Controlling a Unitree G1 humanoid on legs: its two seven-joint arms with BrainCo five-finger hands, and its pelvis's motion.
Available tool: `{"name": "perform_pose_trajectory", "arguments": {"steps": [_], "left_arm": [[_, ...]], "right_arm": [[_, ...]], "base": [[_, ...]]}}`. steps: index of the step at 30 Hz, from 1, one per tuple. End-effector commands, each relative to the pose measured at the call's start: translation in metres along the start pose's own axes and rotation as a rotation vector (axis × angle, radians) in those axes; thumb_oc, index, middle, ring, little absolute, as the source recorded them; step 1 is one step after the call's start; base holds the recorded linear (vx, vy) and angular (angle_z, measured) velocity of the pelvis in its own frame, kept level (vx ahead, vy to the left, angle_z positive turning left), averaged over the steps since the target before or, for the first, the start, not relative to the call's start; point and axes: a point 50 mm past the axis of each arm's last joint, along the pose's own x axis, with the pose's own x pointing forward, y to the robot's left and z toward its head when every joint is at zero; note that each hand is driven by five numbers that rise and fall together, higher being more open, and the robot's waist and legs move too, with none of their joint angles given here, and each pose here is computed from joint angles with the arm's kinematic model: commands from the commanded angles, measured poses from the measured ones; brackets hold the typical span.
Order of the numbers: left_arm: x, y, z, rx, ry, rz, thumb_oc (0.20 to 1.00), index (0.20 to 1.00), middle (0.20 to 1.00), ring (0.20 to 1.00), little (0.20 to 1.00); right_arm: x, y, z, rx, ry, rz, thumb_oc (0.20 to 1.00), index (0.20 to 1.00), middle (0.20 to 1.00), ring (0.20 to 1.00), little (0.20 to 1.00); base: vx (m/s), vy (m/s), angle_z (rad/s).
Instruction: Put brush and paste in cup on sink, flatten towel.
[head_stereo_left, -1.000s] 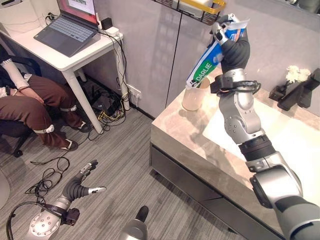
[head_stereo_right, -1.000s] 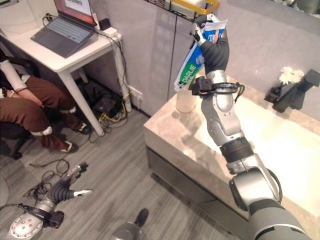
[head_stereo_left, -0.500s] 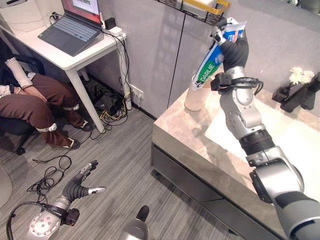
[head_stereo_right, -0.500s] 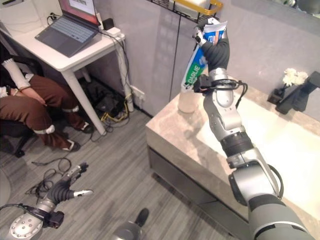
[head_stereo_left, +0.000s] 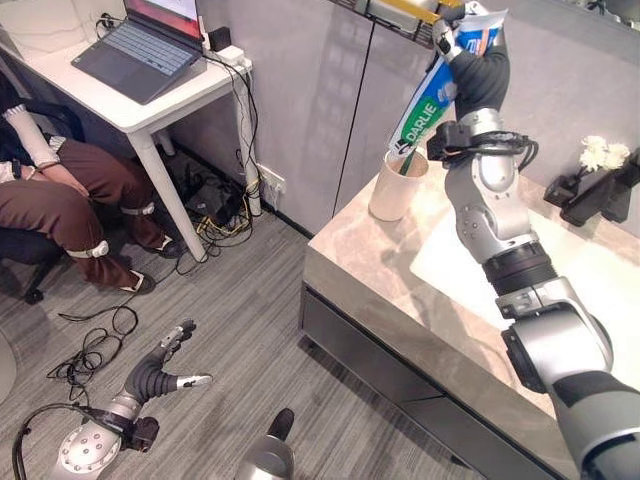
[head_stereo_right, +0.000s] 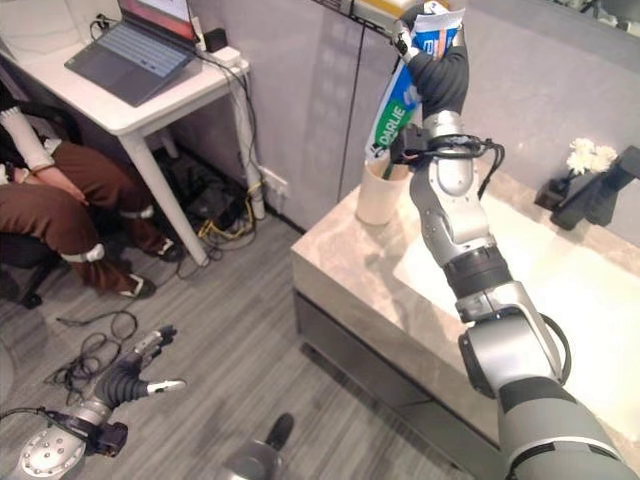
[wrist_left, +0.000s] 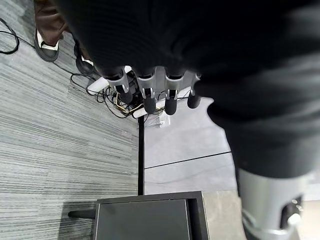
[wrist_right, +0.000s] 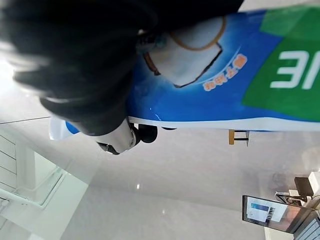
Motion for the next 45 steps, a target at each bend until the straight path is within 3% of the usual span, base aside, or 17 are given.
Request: {"name": "perform_pose_trajectory", "arguments": {"steps": [1,18,45], "left_arm": [[-0.001,0.006,0.01,0.059,-0.043,-0.027,1.0,1.0,1.0,1.0,1.0],[0.002,0.006,0.014,0.153,-0.047,-0.078,1.0,1.0,1.0,1.0,1.0],[0.0,0.001,0.006,0.087,-0.027,-0.05,1.0,1.0,1.0,1.0,1.0]], "right_arm": [[0.02,0.006,0.056,-0.111,-0.222,0.077,0.2,0.2,0.2,0.2,0.2],[0.021,-0.009,0.041,-0.156,-0.146,0.02,0.2,0.2,0.2,0.2,0.2],[0.017,-0.018,0.02,-0.21,-0.056,-0.01,0.2,0.2,0.2,0.2,0.2]], "base": [[0.0,0.0,0.0],[0.0,-0.001,0.01],[0.0,-0.001,0.01]]}}
